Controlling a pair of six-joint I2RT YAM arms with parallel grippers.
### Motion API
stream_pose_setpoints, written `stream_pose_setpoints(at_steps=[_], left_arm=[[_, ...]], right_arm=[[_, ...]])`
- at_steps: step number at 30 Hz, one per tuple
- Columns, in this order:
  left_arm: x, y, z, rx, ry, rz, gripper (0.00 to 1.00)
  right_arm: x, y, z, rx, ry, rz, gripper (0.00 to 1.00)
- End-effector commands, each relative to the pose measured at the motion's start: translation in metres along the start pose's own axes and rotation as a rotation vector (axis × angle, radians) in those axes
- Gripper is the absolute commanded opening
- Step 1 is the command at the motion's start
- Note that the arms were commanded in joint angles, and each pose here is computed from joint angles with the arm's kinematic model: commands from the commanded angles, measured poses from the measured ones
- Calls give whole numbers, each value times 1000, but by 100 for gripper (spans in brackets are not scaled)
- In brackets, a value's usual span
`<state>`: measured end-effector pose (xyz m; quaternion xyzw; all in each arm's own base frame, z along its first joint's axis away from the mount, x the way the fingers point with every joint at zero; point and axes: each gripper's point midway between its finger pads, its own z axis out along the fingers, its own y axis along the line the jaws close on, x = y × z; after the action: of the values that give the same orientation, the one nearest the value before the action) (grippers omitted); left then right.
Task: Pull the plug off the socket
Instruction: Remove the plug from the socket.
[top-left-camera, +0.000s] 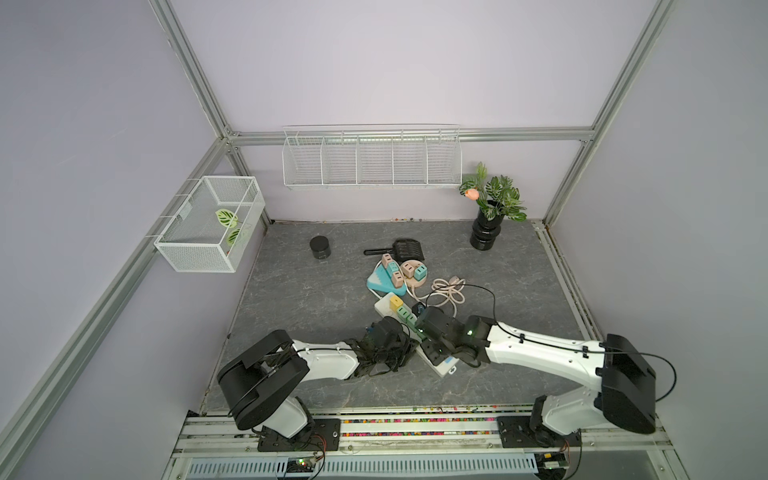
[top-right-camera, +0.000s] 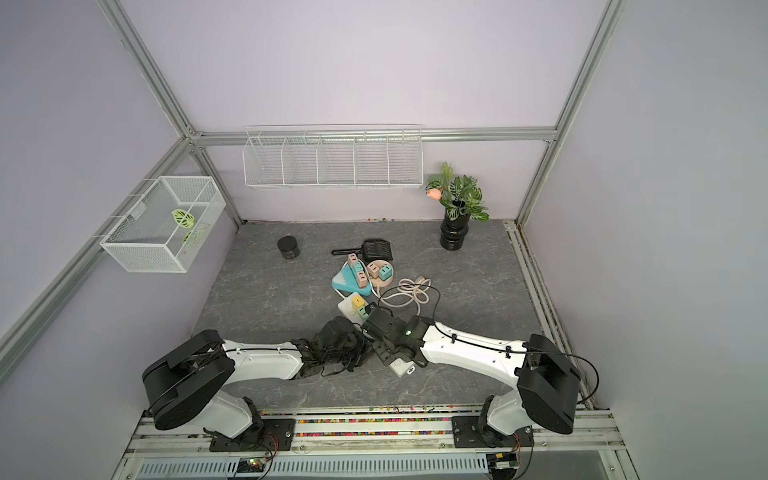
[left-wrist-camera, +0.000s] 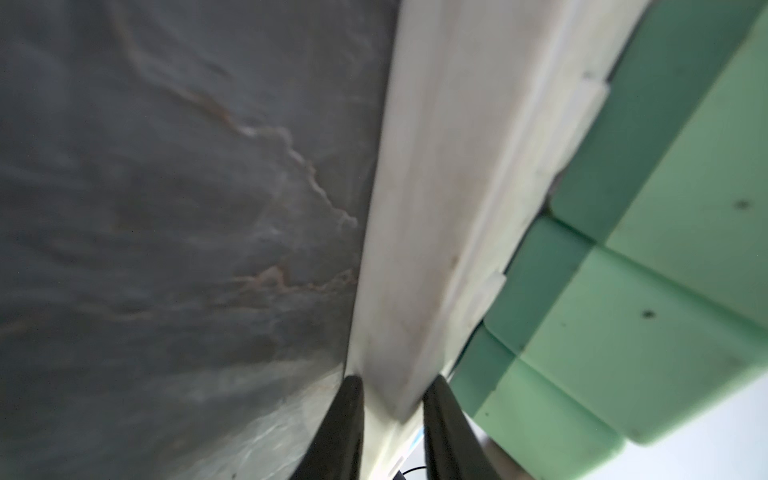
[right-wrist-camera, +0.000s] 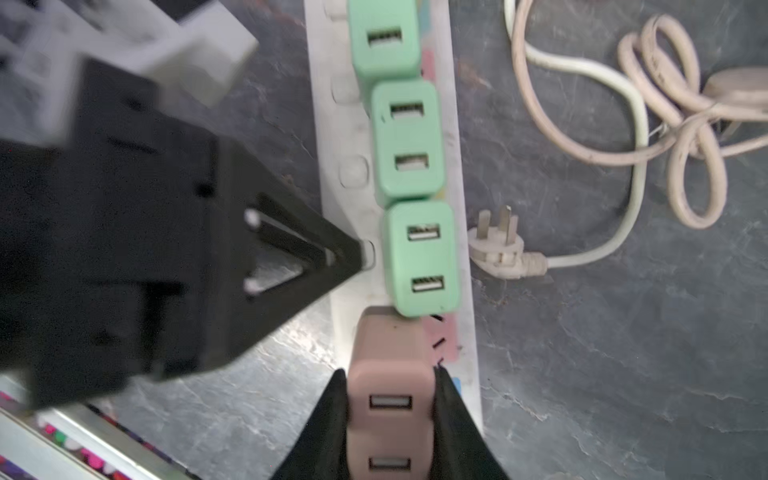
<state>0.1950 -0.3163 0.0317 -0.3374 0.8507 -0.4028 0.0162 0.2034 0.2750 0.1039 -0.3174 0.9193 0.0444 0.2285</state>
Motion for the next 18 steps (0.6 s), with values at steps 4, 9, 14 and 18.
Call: stream_pose_setpoints(at_steps=[4, 9, 14, 18], left_arm=[[-27, 116, -11, -403, -107, -41, 28], [-27, 76, -20, -303, -123, 81, 34], [-26, 5, -57, -205, -193, 336, 54], [-27, -33, -94, -127, -262, 495, 59]], right_arm=[[-9, -41, -18, 47, -22, 113, 23], [11, -53, -44, 45, -65, 178, 23], [-1, -55, -85, -71, -283, 280, 24], [-15, -56, -106, -275, -405, 466, 25]])
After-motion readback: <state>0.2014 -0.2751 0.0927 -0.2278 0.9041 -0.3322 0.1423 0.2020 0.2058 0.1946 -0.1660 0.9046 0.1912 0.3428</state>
